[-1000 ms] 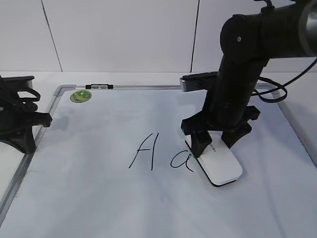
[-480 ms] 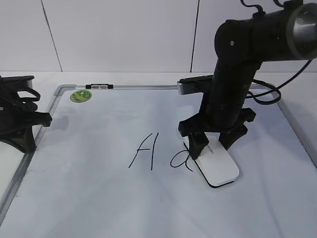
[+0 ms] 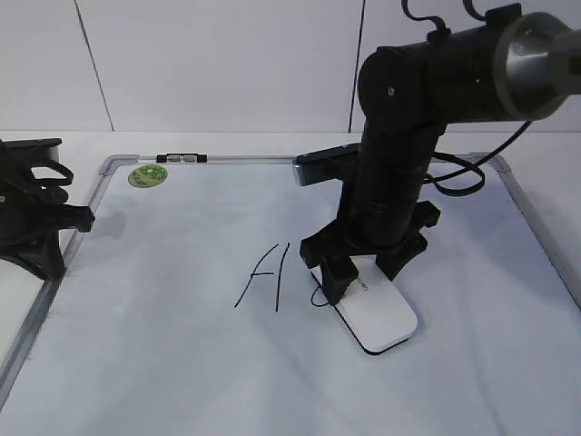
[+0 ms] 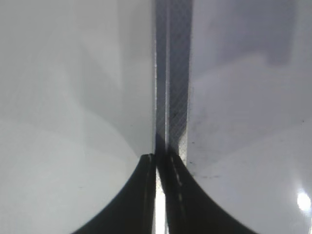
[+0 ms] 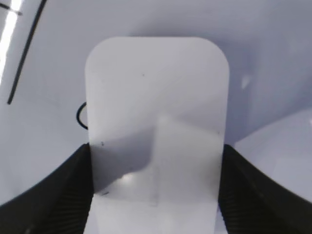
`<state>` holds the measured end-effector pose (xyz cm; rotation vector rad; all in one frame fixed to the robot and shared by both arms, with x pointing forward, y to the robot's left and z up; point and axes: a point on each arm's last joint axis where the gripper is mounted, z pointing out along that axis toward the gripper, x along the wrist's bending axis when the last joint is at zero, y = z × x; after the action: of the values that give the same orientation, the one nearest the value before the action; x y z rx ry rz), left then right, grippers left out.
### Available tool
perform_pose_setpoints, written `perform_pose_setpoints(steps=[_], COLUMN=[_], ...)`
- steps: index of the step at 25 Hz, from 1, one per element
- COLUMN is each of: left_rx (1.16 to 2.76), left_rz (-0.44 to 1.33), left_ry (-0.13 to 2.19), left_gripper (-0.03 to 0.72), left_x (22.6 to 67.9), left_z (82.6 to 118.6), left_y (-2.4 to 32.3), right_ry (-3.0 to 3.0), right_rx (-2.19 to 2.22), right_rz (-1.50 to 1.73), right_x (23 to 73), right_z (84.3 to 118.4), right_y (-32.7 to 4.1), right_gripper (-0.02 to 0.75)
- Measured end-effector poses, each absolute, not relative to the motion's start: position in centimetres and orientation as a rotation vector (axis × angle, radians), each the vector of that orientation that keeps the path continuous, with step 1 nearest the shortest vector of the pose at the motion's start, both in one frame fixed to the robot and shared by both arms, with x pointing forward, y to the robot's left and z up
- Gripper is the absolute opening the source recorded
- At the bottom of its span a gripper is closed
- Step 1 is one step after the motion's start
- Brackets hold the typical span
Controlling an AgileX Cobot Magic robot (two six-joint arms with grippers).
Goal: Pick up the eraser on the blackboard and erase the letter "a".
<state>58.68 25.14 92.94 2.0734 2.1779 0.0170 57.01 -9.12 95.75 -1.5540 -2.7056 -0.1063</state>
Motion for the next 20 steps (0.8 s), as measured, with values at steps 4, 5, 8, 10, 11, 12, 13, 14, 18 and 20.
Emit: perform_pose_setpoints(steps=[4, 5, 8, 10, 11, 12, 13, 14, 18, 20], left_rx=[2.073, 2.073, 2.073, 2.075, 2.075, 2.075, 2.075, 2.075, 2.074, 2.071], left_rz=[0.017, 0.017, 0.017, 0.019, 0.019, 0.019, 0.019, 0.020, 0.021, 0.025], left_ry=[2.178, 2.178, 2.178, 2.177, 2.177, 2.177, 2.177, 2.177, 2.176, 2.174], left_gripper=[0.018, 0.018, 0.018, 0.017, 0.017, 0.017, 0.017, 0.017, 0.017, 0.017], left_x=[58.68, 58.68, 58.68, 58.69, 58.69, 58.69, 58.69, 58.69, 58.71, 58.75], left_z=[92.94, 92.94, 92.94, 92.94, 92.94, 92.94, 92.94, 92.94, 92.94, 92.95], left_y=[25.14, 25.14, 25.14, 25.15, 25.15, 25.15, 25.15, 25.15, 25.15, 25.15], right_ry=[-2.726, -2.727, -2.735, -2.738, -2.754, -2.758, -2.756, -2.759, -2.742, -2.708], right_rx=[-1.521, -1.519, -1.512, -1.520, -1.514, -1.531, -1.546, -1.552, -1.583, -1.614], right_rz=[-0.107, -0.107, -0.105, -0.102, -0.095, -0.085, -0.081, -0.076, -0.076, -0.083], right_x=[56.56, 56.52, 56.46, 56.46, 56.47, 56.45, 56.48, 56.51, 56.77, 57.05], right_z=[95.75, 95.75, 95.74, 95.74, 95.74, 95.73, 95.73, 95.73, 95.73, 95.73], right_y=[-8.38, -8.32, -8.23, -8.20, -8.22, -8.20, -8.24, -8.29, -8.69, -9.14], right_gripper=[0.534, 0.534, 0.534, 0.534, 0.534, 0.534, 0.534, 0.533, 0.533, 0.533])
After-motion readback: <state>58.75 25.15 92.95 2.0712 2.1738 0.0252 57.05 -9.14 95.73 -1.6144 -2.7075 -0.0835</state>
